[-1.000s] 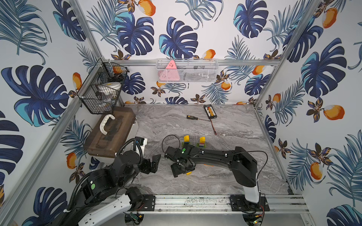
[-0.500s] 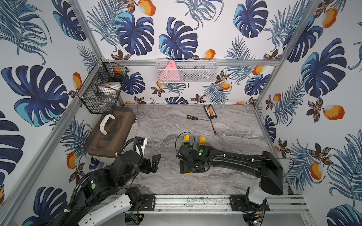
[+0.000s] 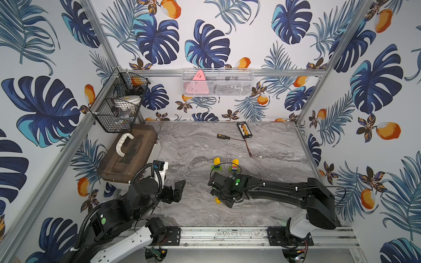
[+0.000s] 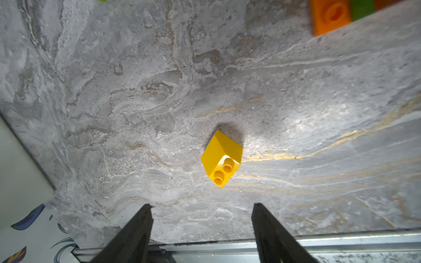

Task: Assemble the number 1 with lego
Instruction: Adjust the lego brick at the center of the board.

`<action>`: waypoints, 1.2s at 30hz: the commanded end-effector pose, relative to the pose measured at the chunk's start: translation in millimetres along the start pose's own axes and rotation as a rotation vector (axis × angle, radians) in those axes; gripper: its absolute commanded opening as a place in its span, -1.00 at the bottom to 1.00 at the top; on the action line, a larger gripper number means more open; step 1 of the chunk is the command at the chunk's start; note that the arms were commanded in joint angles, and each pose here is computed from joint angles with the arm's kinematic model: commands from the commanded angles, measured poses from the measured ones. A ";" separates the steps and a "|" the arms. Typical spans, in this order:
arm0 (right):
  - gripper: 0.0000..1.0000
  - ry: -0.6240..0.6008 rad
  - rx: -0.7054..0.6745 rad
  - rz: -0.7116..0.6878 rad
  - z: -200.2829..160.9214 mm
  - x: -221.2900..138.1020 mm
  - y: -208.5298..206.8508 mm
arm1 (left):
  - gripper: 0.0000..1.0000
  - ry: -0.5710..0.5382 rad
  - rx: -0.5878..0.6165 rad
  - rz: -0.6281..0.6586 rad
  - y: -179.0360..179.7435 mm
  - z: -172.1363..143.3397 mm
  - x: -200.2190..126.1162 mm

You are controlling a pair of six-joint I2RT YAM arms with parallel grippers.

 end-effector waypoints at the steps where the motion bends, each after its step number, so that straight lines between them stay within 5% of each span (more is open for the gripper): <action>1: 0.39 -0.026 0.068 -0.061 1.1 2.9 -3.0 | 0.98 -0.031 -0.010 -0.019 -0.4 2.7 -2.8; 36: 0.15 0.017 0.053 -0.281 -2.0 63.0 2.9 | 0.98 -0.045 -0.013 -0.032 1.1 1.8 -5.7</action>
Point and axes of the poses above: each gripper's point midway between its finger pads, its own x axis out along the fingers, its own y axis along the line the jaws close on, z = x × y, the point moved 10 cm from there along -x, back along the fingers, and after that the axes turned 7 degrees about -x, right-handed, at the moved point
